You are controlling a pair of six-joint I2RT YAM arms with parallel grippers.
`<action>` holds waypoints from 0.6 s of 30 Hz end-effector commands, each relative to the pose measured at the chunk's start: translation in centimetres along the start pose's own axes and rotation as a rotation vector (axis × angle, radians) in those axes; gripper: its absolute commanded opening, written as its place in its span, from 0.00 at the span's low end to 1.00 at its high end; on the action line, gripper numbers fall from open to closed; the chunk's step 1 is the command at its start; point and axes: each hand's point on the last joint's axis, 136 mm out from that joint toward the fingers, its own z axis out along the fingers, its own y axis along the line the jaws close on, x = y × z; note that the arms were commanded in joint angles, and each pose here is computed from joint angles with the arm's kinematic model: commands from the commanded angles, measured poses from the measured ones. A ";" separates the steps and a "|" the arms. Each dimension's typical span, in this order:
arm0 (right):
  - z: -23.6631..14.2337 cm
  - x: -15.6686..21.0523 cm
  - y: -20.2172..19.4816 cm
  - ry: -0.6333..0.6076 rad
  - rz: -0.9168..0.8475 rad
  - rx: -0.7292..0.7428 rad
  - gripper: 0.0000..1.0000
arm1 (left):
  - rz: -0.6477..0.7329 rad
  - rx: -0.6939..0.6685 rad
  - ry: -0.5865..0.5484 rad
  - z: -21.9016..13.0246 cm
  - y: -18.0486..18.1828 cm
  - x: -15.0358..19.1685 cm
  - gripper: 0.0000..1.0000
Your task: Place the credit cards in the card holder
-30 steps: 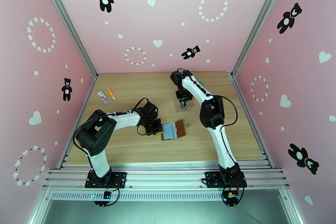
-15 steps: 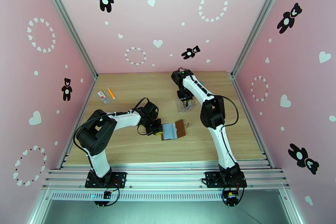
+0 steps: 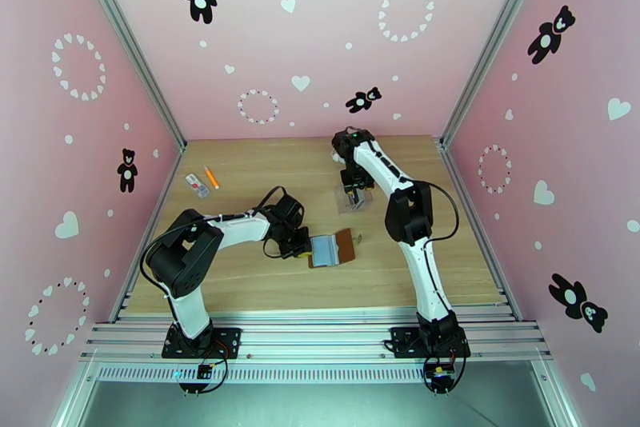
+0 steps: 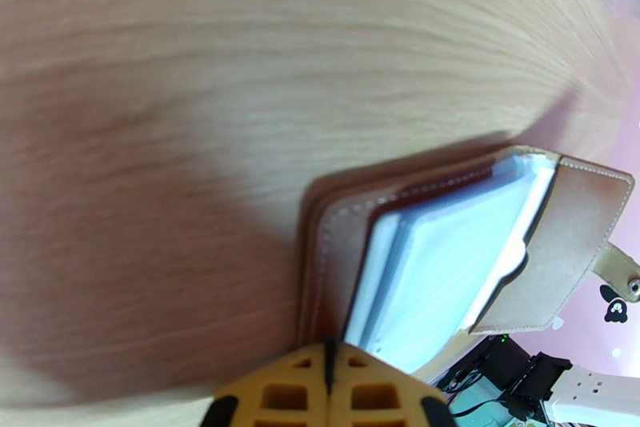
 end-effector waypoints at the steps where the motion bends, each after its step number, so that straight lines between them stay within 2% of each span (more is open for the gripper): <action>1: -0.7 0.0 0.7 0.003 0.004 -0.073 0.49 | -0.065 -0.181 0.029 1.7 4.8 1.5 0.00; 18: 0.8 0.6 0.6 0.041 -0.007 -0.051 0.34 | -0.059 -0.185 0.032 1.8 4.6 1.5 0.00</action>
